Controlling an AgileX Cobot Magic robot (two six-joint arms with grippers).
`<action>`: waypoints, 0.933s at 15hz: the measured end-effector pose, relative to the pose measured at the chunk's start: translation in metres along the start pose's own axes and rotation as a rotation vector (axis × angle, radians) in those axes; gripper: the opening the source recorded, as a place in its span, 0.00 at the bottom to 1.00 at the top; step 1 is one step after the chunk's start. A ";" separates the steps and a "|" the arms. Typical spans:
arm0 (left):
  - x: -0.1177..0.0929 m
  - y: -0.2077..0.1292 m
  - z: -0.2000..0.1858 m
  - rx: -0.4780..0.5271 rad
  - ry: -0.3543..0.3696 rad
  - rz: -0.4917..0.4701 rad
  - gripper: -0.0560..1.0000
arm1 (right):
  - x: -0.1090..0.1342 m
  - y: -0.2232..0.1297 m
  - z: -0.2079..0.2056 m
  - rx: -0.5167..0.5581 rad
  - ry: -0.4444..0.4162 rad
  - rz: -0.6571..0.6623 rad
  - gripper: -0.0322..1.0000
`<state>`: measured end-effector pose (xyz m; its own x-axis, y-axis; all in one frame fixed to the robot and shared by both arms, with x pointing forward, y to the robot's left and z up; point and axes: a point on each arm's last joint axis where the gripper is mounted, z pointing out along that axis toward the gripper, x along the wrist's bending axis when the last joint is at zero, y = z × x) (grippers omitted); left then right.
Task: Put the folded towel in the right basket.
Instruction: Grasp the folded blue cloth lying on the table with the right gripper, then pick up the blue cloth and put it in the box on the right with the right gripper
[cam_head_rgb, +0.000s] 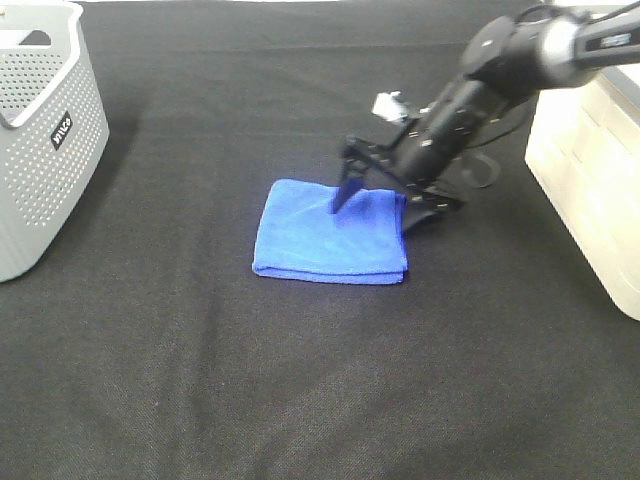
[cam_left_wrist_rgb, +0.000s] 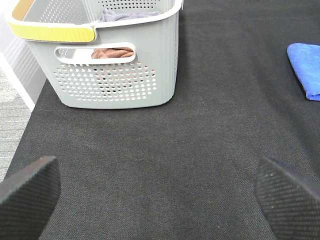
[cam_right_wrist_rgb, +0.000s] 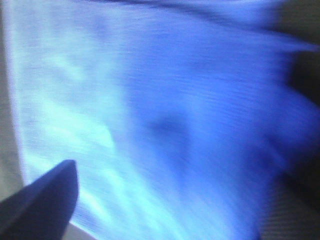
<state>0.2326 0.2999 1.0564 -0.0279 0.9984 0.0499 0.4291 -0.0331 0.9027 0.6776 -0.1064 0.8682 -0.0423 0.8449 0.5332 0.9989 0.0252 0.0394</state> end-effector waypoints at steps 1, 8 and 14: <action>0.000 0.000 0.000 0.000 0.000 0.000 0.99 | 0.010 -0.003 0.008 -0.008 0.008 -0.025 0.71; 0.000 0.000 0.000 0.000 0.000 0.000 0.99 | 0.016 -0.006 0.016 -0.017 0.003 -0.066 0.20; 0.000 0.000 0.000 0.000 0.000 0.000 0.99 | 0.094 -0.003 -0.144 -0.218 -0.002 -0.352 0.20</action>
<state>0.2326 0.2999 1.0564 -0.0279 0.9984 0.0499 0.4291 -0.0331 0.9027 0.6678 -0.1036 1.0396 -0.3805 0.8062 0.4531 0.8958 0.1995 0.3972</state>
